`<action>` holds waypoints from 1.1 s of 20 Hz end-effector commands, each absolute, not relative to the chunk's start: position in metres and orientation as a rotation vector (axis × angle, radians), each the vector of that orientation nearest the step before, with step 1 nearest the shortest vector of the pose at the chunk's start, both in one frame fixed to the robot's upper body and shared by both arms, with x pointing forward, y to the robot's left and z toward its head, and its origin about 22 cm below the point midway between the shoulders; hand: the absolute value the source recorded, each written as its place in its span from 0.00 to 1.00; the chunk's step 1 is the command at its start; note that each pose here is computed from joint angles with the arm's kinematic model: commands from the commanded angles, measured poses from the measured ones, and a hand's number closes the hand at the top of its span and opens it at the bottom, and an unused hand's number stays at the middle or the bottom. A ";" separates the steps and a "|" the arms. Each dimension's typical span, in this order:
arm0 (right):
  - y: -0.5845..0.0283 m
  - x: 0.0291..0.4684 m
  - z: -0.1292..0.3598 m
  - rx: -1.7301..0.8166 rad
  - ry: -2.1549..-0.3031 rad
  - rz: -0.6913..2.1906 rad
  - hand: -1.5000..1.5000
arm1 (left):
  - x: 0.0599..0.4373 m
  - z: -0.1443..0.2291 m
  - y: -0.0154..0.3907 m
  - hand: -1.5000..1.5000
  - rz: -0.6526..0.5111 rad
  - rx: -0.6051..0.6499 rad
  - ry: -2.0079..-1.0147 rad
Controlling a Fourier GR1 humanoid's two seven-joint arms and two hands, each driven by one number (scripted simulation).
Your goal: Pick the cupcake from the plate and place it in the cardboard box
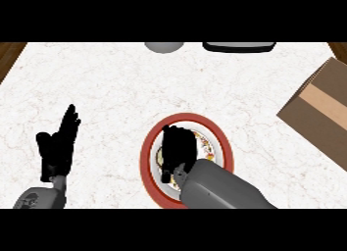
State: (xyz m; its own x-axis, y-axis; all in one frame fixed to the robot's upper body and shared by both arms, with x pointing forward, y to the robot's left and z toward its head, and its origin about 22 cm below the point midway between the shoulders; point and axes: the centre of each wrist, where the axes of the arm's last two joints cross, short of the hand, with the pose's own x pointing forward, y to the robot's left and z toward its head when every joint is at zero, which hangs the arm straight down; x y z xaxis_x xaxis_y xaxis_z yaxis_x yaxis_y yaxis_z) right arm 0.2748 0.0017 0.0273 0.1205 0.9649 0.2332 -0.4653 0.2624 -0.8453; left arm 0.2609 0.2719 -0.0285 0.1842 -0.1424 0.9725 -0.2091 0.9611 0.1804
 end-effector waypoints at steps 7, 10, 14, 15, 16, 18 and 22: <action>0.007 0.296 0.034 -0.784 -1.047 1.144 1.00 | 0.258 -0.029 0.288 0.50 0.066 0.291 -1.378; -0.032 0.250 0.026 -0.824 -0.947 1.096 1.00 | 0.266 -0.025 0.276 0.50 0.082 0.335 -1.376; -0.117 0.238 -0.006 -0.895 -0.833 1.034 1.00 | 0.250 -0.032 0.285 0.50 0.097 0.321 -1.358; -0.129 0.237 0.009 -0.901 -0.864 1.012 1.00 | 0.257 -0.035 0.293 0.50 0.103 0.369 -1.354; -0.134 0.219 0.004 -0.903 -0.864 1.024 1.00 | 0.266 -0.027 0.284 0.50 0.088 0.341 -1.371; -0.143 0.218 0.020 -0.935 -0.882 0.992 1.00 | 0.250 -0.028 0.285 0.50 0.084 0.329 -1.376; -0.149 0.177 0.038 -0.987 -0.950 0.989 1.00 | 0.254 -0.015 0.287 0.50 0.067 0.314 -1.370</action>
